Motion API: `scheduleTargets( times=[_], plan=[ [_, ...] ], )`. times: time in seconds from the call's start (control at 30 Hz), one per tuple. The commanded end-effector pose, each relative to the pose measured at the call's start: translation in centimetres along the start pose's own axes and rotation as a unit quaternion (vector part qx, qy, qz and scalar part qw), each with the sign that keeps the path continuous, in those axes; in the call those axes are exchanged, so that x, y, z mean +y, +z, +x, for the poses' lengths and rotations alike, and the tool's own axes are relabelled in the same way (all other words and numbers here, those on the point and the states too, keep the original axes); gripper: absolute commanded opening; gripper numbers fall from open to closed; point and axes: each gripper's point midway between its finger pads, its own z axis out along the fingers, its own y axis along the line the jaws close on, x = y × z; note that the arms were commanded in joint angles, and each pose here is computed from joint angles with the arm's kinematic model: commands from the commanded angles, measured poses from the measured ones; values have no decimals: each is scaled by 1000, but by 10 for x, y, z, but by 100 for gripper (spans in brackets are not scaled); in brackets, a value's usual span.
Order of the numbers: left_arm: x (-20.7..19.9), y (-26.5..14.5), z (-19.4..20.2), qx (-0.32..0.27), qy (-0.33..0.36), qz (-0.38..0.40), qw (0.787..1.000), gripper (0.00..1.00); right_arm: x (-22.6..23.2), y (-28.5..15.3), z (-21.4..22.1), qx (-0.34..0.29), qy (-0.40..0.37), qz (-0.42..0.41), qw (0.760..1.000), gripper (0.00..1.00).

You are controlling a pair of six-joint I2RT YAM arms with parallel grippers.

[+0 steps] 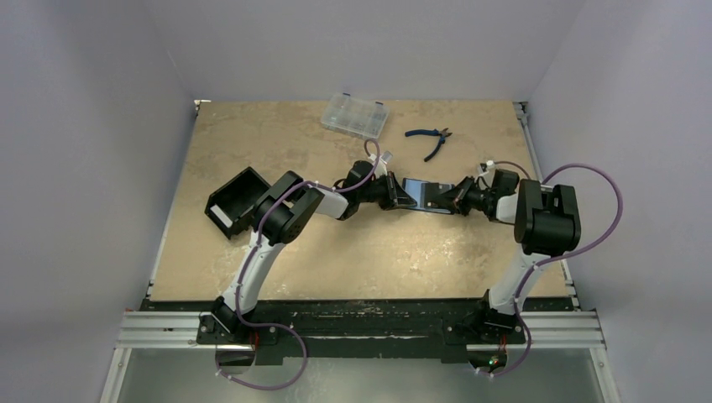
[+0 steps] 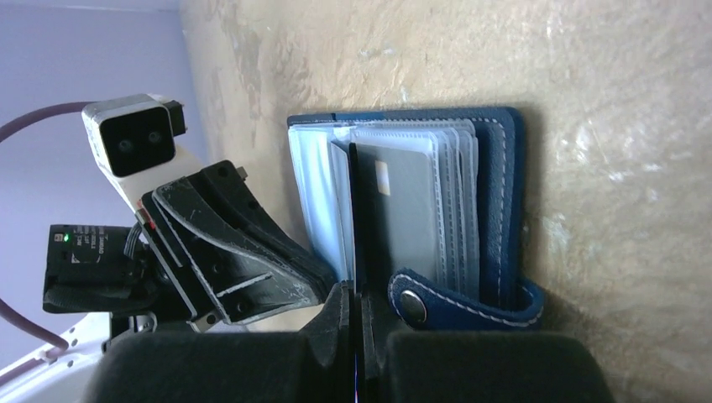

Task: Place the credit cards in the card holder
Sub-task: Insert the credit card into the card slot.

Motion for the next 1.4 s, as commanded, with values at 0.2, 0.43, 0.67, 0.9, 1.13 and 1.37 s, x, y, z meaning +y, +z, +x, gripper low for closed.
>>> scheduleTargets(
  times=[0.2,0.43,0.67,0.9,1.13,1.37],
  plan=[
    [20,2,6,15,-4,-23,1000,0,-12,6,2,54,-58,34,996,6],
    [-7,-2,-8,17,18,-11,1000,4,-13,-6,-13,22,-107,106,988,32],
    [-35,-16,-28,7,30,12,999,23,-9,-10,-14,20,-146,171,974,44],
    [-26,-28,-44,-9,45,-21,999,23,-5,-16,-25,5,-172,209,963,46],
    [23,-24,-35,3,42,-105,994,5,-7,-5,-14,30,-185,212,959,52],
    [23,-8,-13,22,32,-90,995,1,13,19,4,58,-217,195,955,53]
  ],
)
